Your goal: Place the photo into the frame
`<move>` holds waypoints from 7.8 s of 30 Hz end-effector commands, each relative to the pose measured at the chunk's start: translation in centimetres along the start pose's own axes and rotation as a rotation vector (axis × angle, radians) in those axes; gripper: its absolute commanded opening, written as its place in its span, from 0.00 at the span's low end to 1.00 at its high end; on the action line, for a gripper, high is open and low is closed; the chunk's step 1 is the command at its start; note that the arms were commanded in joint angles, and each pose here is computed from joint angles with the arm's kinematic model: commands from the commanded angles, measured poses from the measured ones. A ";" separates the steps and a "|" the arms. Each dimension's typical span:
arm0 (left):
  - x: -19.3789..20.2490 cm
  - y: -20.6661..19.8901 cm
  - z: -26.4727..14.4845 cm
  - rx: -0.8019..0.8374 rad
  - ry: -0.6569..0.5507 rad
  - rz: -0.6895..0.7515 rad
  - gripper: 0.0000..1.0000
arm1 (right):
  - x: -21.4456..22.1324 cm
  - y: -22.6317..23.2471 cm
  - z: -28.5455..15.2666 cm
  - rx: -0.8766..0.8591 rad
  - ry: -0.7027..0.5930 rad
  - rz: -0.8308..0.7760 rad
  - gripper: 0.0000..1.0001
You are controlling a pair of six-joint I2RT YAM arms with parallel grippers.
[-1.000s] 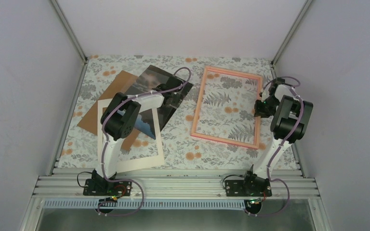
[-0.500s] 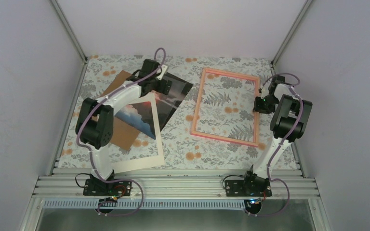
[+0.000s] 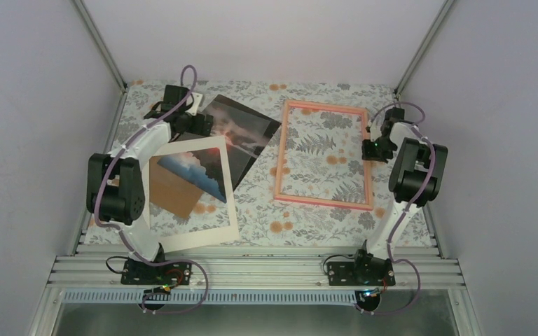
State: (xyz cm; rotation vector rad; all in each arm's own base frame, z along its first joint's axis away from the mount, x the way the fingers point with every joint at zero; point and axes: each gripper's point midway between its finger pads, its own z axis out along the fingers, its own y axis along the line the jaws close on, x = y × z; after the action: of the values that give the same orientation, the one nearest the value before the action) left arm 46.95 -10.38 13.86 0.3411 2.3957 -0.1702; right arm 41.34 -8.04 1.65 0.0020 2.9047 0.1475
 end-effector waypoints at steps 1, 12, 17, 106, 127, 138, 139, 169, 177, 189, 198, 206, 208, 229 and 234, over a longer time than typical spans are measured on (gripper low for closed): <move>0.1 1.5 -1.9 0.001 -0.016 -0.029 1.00 | 4.2 3.8 3.3 -0.103 0.141 -0.004 0.25; 2.0 6.1 -2.7 0.166 0.016 -0.154 1.00 | 3.8 7.4 1.9 -0.229 0.115 0.021 0.32; 3.1 9.8 -3.4 0.252 0.027 -0.205 1.00 | -1.5 5.4 -1.3 -0.122 -0.033 -0.087 0.54; 8.9 18.2 2.1 0.309 0.167 -0.275 0.84 | 3.1 44.9 3.1 -0.676 0.183 -0.057 0.89; 14.6 10.4 4.9 0.497 0.370 -0.326 0.83 | 6.6 43.2 10.4 -0.607 0.381 0.151 0.90; 15.7 7.4 4.8 0.601 0.391 -0.362 0.81 | 5.8 45.6 9.5 -0.770 0.406 0.125 0.88; 15.8 7.3 4.8 0.605 0.391 -0.368 0.80 | 5.5 45.9 9.1 -0.790 0.395 0.117 0.89; 9.1 0.8 -0.4 0.991 0.144 -0.376 0.94 | 2.5 48.7 5.5 -0.910 0.230 -0.048 0.89; 7.9 -1.0 -1.3 1.059 0.118 -0.362 0.94 | 1.5 50.0 0.7 -1.017 0.186 -0.120 0.90; 5.0 -4.5 -2.8 1.184 0.066 -0.323 0.94 | 0.6 47.4 -6.1 -1.076 0.102 -0.141 0.89; 4.5 -8.4 -2.3 1.270 0.106 -0.273 0.94 | 0.3 42.7 -8.5 -1.055 0.086 -0.076 0.88; 4.2 -11.9 -0.8 1.335 0.157 -0.235 0.94 | 0.3 34.8 -8.5 -0.917 0.020 -0.026 0.89; 4.9 -11.8 0.4 1.298 0.188 -0.228 0.94 | 0.3 32.6 -7.8 -0.851 0.005 -0.011 0.89; 4.4 -6.2 1.5 0.884 0.115 -0.141 0.96 | 0.4 26.8 -2.3 -0.788 0.042 -0.173 0.78; 4.2 -5.4 0.9 0.840 0.096 -0.137 0.96 | -0.2 27.7 -0.9 -0.837 0.071 -0.174 0.74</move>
State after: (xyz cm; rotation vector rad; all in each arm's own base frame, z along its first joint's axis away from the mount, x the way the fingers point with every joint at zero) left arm 42.12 -15.67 8.50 0.5509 2.3753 -1.3392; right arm 41.11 18.02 4.98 -0.3109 2.6985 1.1998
